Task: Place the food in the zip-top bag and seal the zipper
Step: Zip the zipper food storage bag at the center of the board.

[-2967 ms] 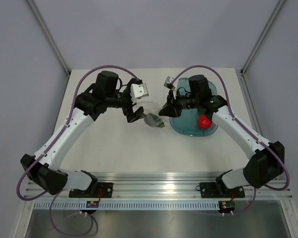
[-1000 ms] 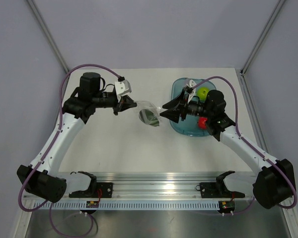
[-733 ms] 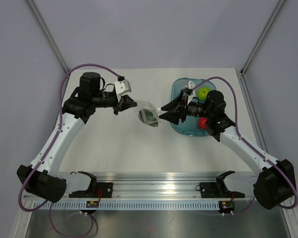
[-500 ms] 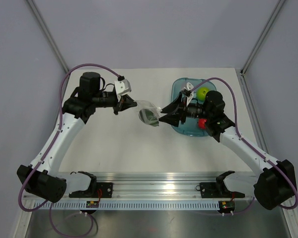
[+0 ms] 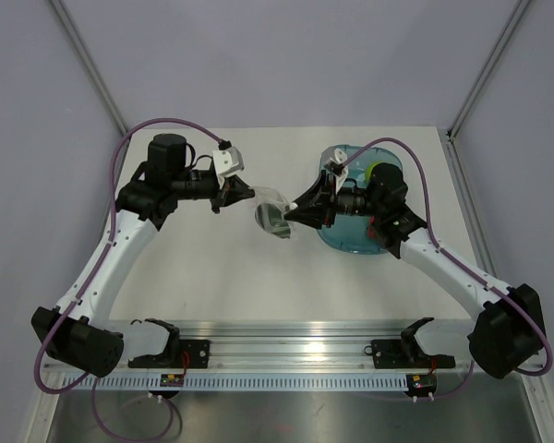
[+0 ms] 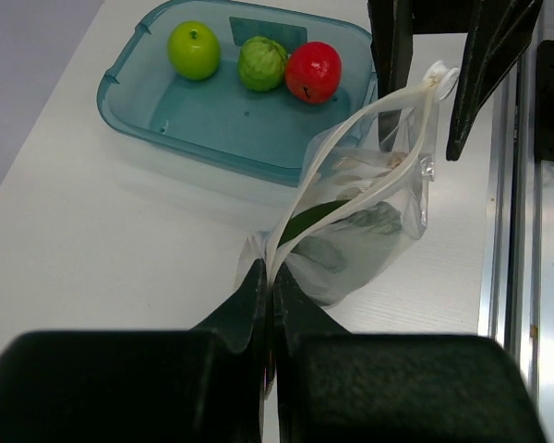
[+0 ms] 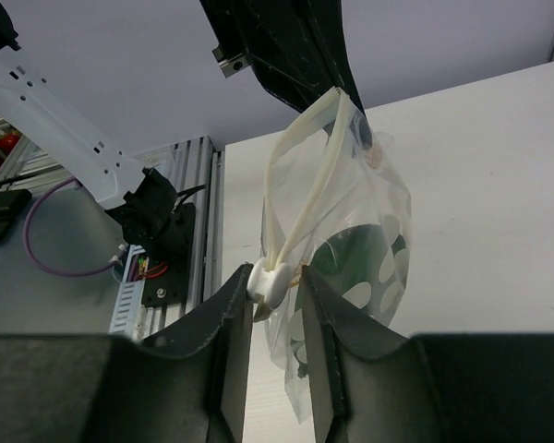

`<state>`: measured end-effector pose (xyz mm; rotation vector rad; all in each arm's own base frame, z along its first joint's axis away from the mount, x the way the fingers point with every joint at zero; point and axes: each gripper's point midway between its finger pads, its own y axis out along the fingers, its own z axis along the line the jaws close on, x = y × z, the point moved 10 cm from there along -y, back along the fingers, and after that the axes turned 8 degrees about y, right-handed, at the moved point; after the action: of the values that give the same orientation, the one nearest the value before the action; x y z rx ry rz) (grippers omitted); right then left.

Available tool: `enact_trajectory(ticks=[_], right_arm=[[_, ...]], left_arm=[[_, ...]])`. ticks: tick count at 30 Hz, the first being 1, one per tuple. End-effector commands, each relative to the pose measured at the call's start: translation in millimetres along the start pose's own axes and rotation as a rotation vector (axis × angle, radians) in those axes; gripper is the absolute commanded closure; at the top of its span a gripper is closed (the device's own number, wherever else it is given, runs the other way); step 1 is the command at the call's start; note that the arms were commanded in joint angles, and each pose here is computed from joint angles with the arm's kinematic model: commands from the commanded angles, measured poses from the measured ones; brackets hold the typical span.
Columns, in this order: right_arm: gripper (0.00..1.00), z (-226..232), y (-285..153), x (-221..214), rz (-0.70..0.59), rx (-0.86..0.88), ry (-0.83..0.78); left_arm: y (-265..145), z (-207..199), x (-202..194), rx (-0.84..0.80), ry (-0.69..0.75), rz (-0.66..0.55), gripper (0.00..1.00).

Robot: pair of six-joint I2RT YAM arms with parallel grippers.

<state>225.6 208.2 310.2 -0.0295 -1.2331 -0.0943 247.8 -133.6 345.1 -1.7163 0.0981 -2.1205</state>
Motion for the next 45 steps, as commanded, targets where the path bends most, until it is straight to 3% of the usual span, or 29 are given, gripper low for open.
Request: enact_trajectory(ticks=[1, 2, 3, 6, 8, 11, 14, 19, 22, 23, 25, 26, 33, 34, 35, 37, 39, 45], right_arm=[[0.67, 4, 7, 20, -0.045, 0.018, -0.057], [0.71, 4, 7, 19, -0.045, 0.014, -0.057], [0.82, 3, 7, 19, -0.045, 0.011, -0.056], [0.93, 3, 6, 18, -0.044, -0.001, -0.056], [0.91, 2, 6, 16, -0.036, -0.012, -0.049], [0.77, 2, 4, 13, -0.029, -0.03, -0.046], [0.71, 2, 3, 12, -0.034, -0.043, -0.047], [0.71, 2, 2, 12, -0.054, -0.053, -0.052], [0.76, 3, 3, 13, -0.062, -0.048, -0.058], [0.84, 2, 3, 13, -0.065, -0.049, -0.056], [0.9, 3, 3, 14, -0.07, -0.047, -0.06], [0.99, 2, 3, 15, -0.074, -0.053, -0.06], [1.0, 3, 0, 15, -0.075, -0.077, -0.098], [1.0, 4, -2, 13, -0.054, -0.08, -0.098], [1.0, 5, -3, 13, -0.041, -0.079, -0.103], [1.0, 5, -5, 14, 0.0, -0.085, -0.127], [1.0, 5, -5, 20, 0.026, -0.067, -0.186], [1.0, 1, -2, 19, 0.168, 0.004, -0.165]], left_arm=[[-2, 5, 11, 0.005, 0.046, -0.052, 1.0], [-2, 5, 11, 0.005, 0.048, -0.052, 1.0], [-2, 5, 11, 0.003, 0.047, -0.052, 1.0], [-2, 4, 11, 0.006, 0.051, -0.051, 1.0], [-3, 4, 10, 0.008, 0.048, -0.049, 1.0], [-4, 5, 9, 0.015, 0.047, -0.049, 1.0], [-5, 6, 10, 0.022, 0.049, -0.051, 1.0], [-5, 5, 11, 0.013, 0.045, -0.062, 1.0], [-5, 5, 11, 0.011, 0.046, -0.063, 1.0], [-5, 5, 11, 0.009, 0.042, -0.063, 1.0], [-6, 4, 11, 0.011, 0.044, -0.065, 1.0], [-6, 4, 11, 0.011, 0.043, -0.065, 1.0], [-7, 2, 10, 0.014, 0.049, -0.062, 1.0], [-8, 3, 11, 0.021, 0.057, -0.06, 0.97], [-9, 3, 10, 0.025, 0.054, -0.053, 0.7], [-16, 6, 10, 0.052, 0.054, -0.048, 0.35], [-25, 10, 11, 0.072, 0.055, -0.049, 0.2], [-35, 12, 48, -0.019, 0.119, -0.172, 0.23]])
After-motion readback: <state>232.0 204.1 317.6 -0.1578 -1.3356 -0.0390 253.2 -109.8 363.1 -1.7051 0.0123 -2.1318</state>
